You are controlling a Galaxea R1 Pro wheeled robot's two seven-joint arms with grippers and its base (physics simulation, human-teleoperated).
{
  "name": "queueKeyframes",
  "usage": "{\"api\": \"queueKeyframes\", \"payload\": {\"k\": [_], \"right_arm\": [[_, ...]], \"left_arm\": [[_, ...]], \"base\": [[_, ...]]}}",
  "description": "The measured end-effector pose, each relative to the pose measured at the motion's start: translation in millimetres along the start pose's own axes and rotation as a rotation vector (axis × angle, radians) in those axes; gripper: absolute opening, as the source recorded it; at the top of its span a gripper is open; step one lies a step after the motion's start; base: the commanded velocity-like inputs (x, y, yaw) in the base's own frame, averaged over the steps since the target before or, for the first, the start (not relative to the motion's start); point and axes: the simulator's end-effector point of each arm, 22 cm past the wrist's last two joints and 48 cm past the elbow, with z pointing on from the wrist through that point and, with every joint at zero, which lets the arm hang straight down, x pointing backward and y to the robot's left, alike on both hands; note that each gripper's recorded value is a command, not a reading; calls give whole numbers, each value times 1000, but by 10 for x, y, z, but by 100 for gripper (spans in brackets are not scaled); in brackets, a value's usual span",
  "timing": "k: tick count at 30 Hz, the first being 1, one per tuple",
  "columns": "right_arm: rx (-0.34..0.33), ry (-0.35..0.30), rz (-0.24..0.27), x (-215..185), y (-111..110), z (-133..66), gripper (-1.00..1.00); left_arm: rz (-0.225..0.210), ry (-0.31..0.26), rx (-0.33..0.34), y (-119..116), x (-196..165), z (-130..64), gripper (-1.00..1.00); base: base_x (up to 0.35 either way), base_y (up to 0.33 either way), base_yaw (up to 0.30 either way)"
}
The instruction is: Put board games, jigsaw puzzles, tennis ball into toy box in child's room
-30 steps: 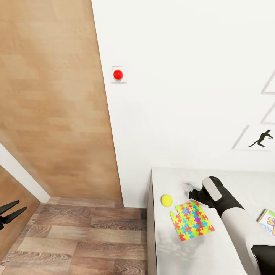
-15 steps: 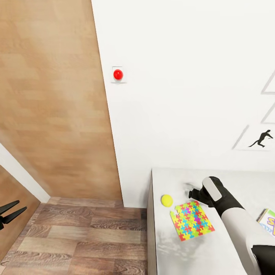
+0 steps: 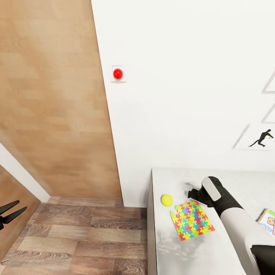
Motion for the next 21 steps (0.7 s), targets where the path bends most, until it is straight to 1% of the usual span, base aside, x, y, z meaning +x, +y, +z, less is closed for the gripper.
{"api": "queueKeyframes", "payload": {"k": [21], "right_arm": [[15,28,-6,91,-20,164,100]], "left_arm": [[-21,12,-22,132,53,18,100]], "base": [[0,0,0]]}}
